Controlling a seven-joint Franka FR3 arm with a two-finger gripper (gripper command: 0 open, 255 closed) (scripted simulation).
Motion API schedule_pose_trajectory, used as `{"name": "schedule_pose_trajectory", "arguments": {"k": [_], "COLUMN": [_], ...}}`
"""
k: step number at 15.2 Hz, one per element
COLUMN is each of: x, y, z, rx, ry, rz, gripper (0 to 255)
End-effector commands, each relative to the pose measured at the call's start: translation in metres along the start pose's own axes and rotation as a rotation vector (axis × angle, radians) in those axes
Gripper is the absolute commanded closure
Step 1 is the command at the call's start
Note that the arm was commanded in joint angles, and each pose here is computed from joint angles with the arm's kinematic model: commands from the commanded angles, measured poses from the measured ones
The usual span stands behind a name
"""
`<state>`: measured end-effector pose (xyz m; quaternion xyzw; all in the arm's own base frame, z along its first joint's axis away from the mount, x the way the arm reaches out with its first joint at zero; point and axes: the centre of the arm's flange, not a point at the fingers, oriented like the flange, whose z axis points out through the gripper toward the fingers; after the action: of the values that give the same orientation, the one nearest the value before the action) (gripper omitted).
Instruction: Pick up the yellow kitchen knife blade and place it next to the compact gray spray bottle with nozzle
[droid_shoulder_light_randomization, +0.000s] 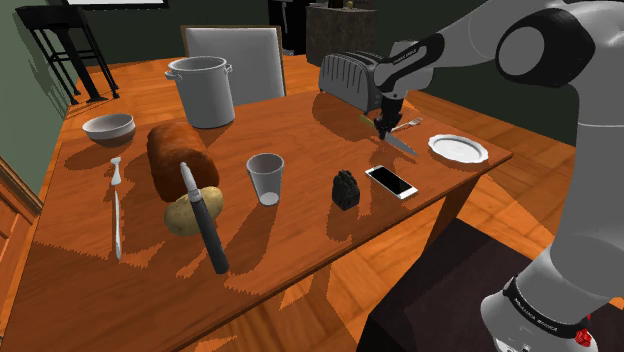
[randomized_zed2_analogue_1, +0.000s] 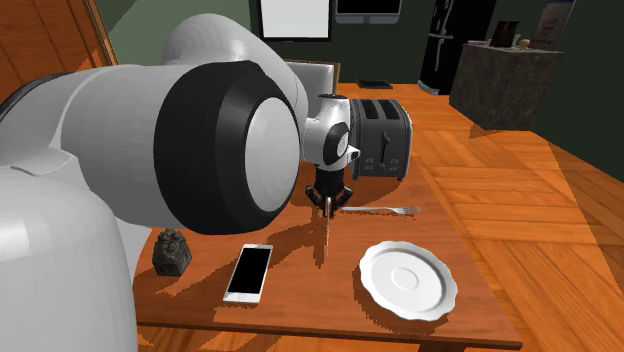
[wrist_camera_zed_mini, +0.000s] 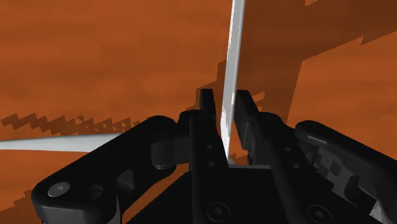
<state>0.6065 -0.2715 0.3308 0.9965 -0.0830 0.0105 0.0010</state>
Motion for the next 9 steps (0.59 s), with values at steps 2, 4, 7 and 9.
{"name": "schedule_pose_trajectory", "arguments": {"k": [2,4,7,9], "x": [0.000,0.000,0.000,0.000], "y": [0.000,0.000,0.000,0.000], "z": [0.000,0.000,0.000,-0.011], "rx": [0.000,0.000,0.000,0.000], "ry": [0.000,0.000,0.000,0.000], "rz": [0.000,0.000,0.000,0.000], "gripper": [255,255,255,255]}}
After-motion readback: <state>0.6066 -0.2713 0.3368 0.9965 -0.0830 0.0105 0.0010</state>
